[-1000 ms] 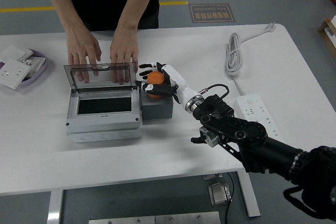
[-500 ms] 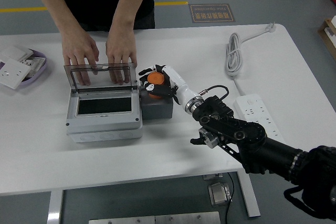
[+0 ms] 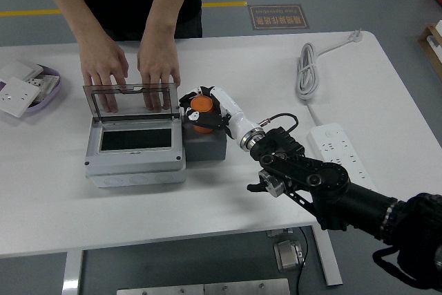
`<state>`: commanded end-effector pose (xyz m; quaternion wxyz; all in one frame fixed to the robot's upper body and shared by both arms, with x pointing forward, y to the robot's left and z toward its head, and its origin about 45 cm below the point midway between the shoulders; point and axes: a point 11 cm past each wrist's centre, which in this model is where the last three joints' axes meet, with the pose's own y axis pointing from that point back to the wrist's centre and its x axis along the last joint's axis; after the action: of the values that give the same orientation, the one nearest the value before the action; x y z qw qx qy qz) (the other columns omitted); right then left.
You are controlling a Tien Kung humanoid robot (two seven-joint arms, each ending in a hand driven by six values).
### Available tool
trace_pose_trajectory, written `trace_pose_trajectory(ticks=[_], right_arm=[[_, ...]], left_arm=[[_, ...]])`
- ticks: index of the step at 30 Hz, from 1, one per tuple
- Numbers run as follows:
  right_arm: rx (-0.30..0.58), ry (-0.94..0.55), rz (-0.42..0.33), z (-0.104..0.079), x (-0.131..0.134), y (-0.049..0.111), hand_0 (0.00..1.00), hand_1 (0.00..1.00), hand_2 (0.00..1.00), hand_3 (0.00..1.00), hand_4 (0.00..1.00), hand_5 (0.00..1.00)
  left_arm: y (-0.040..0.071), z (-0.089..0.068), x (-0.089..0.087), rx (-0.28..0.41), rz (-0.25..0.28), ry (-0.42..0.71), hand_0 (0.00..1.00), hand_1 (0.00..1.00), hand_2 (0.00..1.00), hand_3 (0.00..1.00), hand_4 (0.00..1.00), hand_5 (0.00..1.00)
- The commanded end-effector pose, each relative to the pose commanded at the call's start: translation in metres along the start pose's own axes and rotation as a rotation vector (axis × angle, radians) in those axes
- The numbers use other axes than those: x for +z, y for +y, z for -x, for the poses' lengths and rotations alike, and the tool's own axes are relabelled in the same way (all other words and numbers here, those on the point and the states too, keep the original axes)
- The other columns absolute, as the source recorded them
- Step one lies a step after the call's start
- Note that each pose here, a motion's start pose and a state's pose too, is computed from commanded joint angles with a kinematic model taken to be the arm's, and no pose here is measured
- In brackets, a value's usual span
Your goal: Pick up the cylinder from the cube,place it in the box,flap close box
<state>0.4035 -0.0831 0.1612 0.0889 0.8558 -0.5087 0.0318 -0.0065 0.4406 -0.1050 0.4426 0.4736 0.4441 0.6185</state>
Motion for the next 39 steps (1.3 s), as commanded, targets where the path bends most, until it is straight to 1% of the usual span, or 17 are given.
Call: trace_pose_trajectory(ticks=[5, 6, 11, 12, 17, 18, 20, 23, 24, 29, 30, 35, 39], right_arm=[[-0.011, -0.025, -0.056, 0.006, -0.022, -0.003, 0.695, 0.578, 0.492, 0.414, 0.002, 0.002], [-0.014, -0.029, -0.067, 0.007, -0.026, -0.004, 0.619, 0.569, 0.493, 0.388, 0.002, 0.002], [-0.018, -0.030, -0.116, 0.013, -0.045, -0.005, 0.619, 0.569, 0.493, 0.388, 0.002, 0.002], [-0.017, -0.021, -0.125, 0.015, -0.048, -0.004, 0.498, 0.550, 0.477, 0.354, 0.002, 0.002], [-0.012, 0.039, -0.159, 0.021, -0.059, -0.002, 0.498, 0.550, 0.477, 0.354, 0.002, 0.002], [-0.009, 0.048, -0.161, 0.021, -0.060, -0.001, 0.453, 0.475, 0.459, 0.327, 0.014, 0.002], [-0.001, 0.061, -0.161, 0.021, -0.059, -0.001, 0.453, 0.475, 0.459, 0.327, 0.014, 0.002], [0.015, 0.068, -0.157, 0.017, -0.058, -0.002, 0.453, 0.475, 0.459, 0.327, 0.014, 0.002], [0.022, 0.071, -0.154, 0.014, -0.058, -0.003, 0.200, 0.243, 0.362, 0.281, 0.002, 0.002], [0.057, 0.089, -0.124, 0.001, -0.051, -0.007, 0.200, 0.243, 0.362, 0.281, 0.002, 0.002], [0.063, 0.093, -0.118, -0.002, -0.049, -0.008, 0.185, 0.241, 0.353, 0.283, 0.002, 0.002], [0.110, 0.115, -0.074, -0.023, -0.035, -0.009, 0.185, 0.241, 0.353, 0.283, 0.002, 0.002], [0.136, 0.112, -0.073, -0.034, -0.035, -0.008, 0.185, 0.238, 0.350, 0.281, 0.002, 0.002]], left_arm=[[0.000, -0.001, -0.003, 0.002, -0.005, 0.003, 0.629, 0.647, 0.625, 0.668, 0.722, 0.253], [0.000, -0.001, -0.003, 0.003, -0.006, 0.003, 0.629, 0.647, 0.625, 0.668, 0.722, 0.253], [0.001, -0.003, -0.005, 0.007, -0.007, 0.006, 0.629, 0.647, 0.625, 0.668, 0.722, 0.253], [0.001, -0.003, -0.005, 0.007, -0.008, 0.007, 0.629, 0.647, 0.625, 0.668, 0.722, 0.253], [0.001, -0.003, -0.008, 0.008, -0.013, 0.009, 0.629, 0.647, 0.625, 0.668, 0.722, 0.253], [0.001, -0.003, -0.009, 0.009, -0.014, 0.009, 0.629, 0.647, 0.625, 0.668, 0.722, 0.253], [0.001, -0.004, -0.009, 0.010, -0.015, 0.010, 0.629, 0.647, 0.625, 0.668, 0.722, 0.253], [0.001, -0.004, -0.009, 0.010, -0.015, 0.010, 0.629, 0.647, 0.625, 0.668, 0.722, 0.253], [0.001, -0.004, -0.009, 0.011, -0.015, 0.010, 0.629, 0.647, 0.625, 0.668, 0.722, 0.253], [0.001, -0.005, -0.010, 0.012, -0.016, 0.010, 0.629, 0.647, 0.625, 0.668, 0.722, 0.253], [0.001, -0.005, -0.010, 0.013, -0.016, 0.010, 0.629, 0.647, 0.625, 0.668, 0.722, 0.253], [0.001, -0.006, -0.011, 0.014, -0.017, 0.011, 0.629, 0.647, 0.625, 0.668, 0.722, 0.253], [0.001, -0.005, -0.012, 0.012, -0.019, 0.011, 0.629, 0.647, 0.625, 0.668, 0.722, 0.253]])
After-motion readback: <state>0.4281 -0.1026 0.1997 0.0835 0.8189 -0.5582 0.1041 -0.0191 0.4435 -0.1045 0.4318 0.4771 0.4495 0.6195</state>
